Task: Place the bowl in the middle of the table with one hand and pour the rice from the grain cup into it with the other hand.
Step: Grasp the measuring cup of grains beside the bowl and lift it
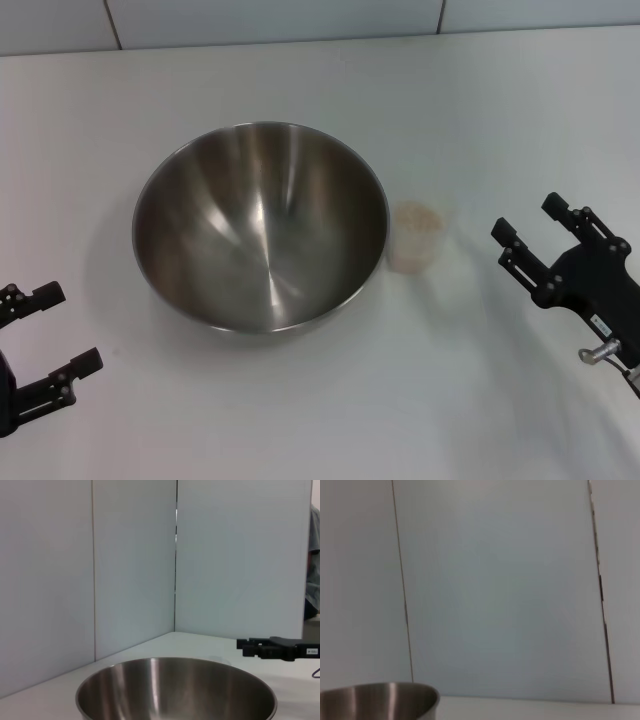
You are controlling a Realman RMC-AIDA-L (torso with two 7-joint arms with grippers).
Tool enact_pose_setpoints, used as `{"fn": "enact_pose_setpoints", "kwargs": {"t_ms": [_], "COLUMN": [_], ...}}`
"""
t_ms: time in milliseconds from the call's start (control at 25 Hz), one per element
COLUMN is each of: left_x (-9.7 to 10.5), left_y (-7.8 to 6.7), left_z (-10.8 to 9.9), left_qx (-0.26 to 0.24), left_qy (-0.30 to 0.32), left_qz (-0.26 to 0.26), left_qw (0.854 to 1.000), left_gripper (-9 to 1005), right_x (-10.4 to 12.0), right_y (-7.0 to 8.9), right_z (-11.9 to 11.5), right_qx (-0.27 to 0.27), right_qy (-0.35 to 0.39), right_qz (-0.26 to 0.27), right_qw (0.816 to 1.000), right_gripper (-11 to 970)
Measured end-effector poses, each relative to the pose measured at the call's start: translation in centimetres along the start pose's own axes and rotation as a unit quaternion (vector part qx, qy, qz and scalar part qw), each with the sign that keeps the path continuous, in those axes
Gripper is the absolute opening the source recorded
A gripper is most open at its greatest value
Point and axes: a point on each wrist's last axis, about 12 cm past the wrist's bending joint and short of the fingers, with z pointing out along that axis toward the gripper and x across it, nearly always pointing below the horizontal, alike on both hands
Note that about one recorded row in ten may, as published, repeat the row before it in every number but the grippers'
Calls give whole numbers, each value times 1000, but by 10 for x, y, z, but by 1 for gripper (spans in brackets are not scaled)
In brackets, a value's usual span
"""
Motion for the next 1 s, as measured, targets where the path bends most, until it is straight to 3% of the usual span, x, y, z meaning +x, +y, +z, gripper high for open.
{"fn": "enact_pose_setpoints", "kwargs": {"t_ms": [400,1000], "left_x": [-1,-2], "left_y": [1,3], "left_z": [-1,-2], "left_qx": [-3,-9], "left_qy": [-1,-3], "left_qz": [3,5], "left_qw": [1000,1000], "left_gripper": [795,796], "right_x": [7,7], "right_y": [-4,-6], "right_z": [20,29], "right_qx": [-2,-8], "right_qy": [47,59], "right_qz": [-9,-16], "right_qw": [999,998], "right_gripper": [709,710]}}
